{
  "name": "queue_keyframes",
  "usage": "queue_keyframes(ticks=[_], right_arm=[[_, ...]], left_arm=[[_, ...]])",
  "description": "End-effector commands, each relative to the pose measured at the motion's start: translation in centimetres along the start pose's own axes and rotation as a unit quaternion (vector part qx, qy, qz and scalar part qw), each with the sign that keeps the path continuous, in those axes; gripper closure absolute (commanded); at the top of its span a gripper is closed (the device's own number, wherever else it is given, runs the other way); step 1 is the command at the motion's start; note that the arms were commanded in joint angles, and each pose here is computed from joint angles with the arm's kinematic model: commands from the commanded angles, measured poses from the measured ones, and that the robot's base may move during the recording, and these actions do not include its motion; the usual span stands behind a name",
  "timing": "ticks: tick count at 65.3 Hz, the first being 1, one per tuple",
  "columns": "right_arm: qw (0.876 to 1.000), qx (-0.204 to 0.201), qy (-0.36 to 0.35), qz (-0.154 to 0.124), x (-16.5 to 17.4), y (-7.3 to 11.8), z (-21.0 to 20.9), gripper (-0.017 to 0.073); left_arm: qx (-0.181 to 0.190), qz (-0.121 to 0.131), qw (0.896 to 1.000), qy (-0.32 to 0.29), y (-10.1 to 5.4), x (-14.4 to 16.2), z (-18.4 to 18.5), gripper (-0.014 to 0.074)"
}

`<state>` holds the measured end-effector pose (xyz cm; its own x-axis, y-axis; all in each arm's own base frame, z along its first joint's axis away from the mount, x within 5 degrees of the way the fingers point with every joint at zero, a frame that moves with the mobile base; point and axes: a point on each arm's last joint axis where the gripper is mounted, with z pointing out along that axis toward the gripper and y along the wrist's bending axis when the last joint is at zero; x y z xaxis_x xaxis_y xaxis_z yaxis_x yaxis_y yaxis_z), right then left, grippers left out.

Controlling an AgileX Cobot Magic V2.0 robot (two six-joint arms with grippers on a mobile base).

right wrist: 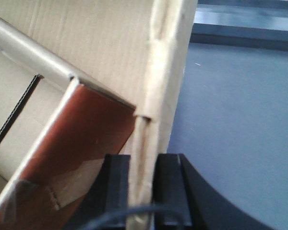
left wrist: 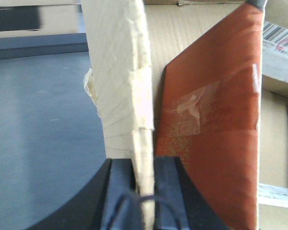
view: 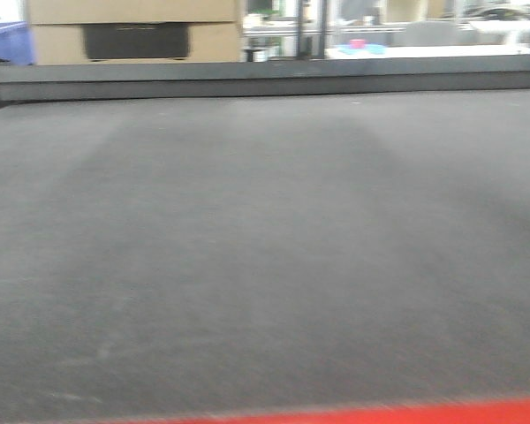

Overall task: Stack two boxes on right shelf middle
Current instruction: 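Hold the boxes with both grippers while turning away from the table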

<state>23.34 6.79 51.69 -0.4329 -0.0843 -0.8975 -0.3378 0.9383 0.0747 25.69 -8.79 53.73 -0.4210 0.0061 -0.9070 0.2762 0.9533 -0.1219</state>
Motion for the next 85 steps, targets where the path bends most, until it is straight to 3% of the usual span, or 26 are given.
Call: queue_keyframes(ticks=[1,85], right_arm=[[0.999,0.020,-0.028,-0.015,-0.58,-0.39,-0.85,0.0712],[0.999,0.020,-0.028,-0.015,-0.58,-0.39,-0.85,0.0712]], left_arm=[[-0.002,0.009,0.998,-0.056,0.04,-1.13,-1.28,0.0705],[-0.002,0.009,0.998,-0.056,0.04,-1.13,-1.28,0.0705]])
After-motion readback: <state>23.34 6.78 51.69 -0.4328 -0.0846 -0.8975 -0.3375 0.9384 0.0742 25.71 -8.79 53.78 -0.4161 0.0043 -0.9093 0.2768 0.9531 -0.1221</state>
